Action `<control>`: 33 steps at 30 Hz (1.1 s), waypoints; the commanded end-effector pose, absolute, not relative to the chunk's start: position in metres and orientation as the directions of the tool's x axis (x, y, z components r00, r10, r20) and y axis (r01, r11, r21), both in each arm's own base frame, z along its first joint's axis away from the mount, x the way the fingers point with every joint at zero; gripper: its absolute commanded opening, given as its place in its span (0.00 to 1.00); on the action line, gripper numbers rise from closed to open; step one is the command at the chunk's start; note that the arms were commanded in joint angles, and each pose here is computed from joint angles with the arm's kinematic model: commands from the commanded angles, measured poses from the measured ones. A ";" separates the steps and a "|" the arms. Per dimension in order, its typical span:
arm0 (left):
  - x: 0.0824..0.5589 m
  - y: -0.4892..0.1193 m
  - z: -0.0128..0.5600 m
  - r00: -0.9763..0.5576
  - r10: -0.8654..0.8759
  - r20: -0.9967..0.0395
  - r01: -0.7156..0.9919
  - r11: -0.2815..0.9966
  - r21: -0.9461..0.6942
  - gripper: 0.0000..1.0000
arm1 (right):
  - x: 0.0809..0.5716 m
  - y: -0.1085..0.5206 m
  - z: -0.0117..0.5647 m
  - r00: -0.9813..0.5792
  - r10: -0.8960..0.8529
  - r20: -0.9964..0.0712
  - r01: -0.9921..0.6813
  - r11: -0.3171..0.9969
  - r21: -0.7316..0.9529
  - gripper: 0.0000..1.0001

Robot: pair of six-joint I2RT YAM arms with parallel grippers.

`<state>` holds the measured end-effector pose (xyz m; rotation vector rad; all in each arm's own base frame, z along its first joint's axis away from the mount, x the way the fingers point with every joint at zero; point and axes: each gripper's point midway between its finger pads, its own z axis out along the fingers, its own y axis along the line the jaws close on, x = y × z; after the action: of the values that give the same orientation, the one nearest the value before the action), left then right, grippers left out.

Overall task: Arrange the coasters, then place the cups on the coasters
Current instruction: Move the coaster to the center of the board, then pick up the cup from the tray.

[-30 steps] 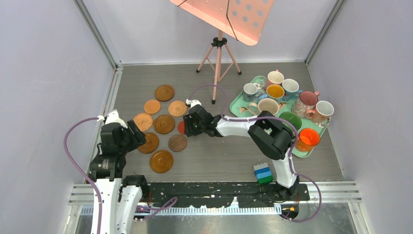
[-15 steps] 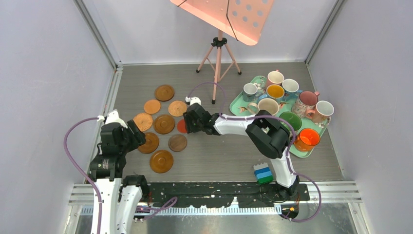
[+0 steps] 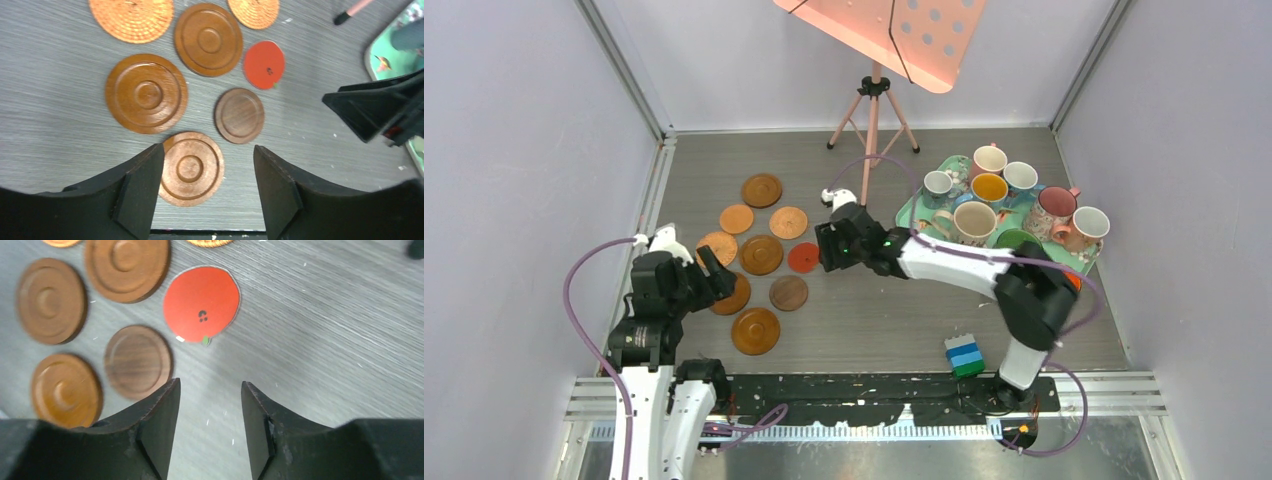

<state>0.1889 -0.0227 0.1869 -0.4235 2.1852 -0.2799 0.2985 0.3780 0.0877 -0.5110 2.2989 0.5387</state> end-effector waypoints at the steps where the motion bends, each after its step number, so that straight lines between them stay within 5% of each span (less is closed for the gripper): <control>1: 0.195 -0.056 0.211 -0.560 -0.359 -0.747 -0.001 0.902 -0.432 0.71 | 0.279 0.344 0.152 -0.612 -0.152 -0.776 -0.513 0.823 0.243 0.57; 3: 0.194 -0.070 0.213 -0.579 -0.350 -0.736 0.065 0.881 -0.470 0.78 | 0.269 0.324 0.164 -0.599 -0.137 -0.789 -0.503 0.831 0.237 0.62; 5: 0.194 -0.080 0.214 -0.598 -0.339 -0.726 0.116 0.860 -0.497 0.97 | 0.260 0.301 0.177 -0.582 -0.116 -0.805 -0.479 0.849 0.224 0.71; 9: 0.187 -0.102 0.222 -0.621 -0.292 -0.728 0.230 0.820 -0.525 0.99 | 0.244 0.250 0.213 -0.540 -0.065 -0.839 -0.406 0.893 0.193 0.93; 12: 0.183 -0.114 0.231 -0.613 -0.259 -0.746 0.298 0.799 -0.522 0.99 | 0.238 0.209 0.225 -0.523 -0.052 -0.851 -0.309 0.942 0.131 0.98; 19: 0.181 -0.113 0.234 -0.583 -0.185 -0.791 0.331 0.835 -0.439 0.99 | 0.238 0.116 0.237 -0.527 0.045 -0.848 0.026 0.999 0.036 0.95; 24: 0.184 -0.098 0.217 -0.579 -0.167 -0.798 0.276 0.881 -0.385 0.99 | 0.243 0.085 0.230 -0.567 0.057 -0.822 0.073 0.997 0.019 0.99; 30: 0.186 -0.090 0.210 -0.592 -0.179 -0.786 0.220 0.902 -0.371 1.00 | 0.275 0.073 0.243 -0.553 -0.022 -0.833 0.049 0.997 -0.059 0.72; 33: 0.186 -0.087 0.210 -0.582 -0.188 -0.791 0.204 0.908 -0.366 0.99 | 0.296 0.079 0.240 -0.561 -0.048 -0.826 -0.001 0.998 -0.058 0.67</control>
<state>0.1829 -0.0940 0.2073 0.0238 2.1507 -0.5784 0.2644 0.0664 0.2206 0.0674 2.2195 -0.1199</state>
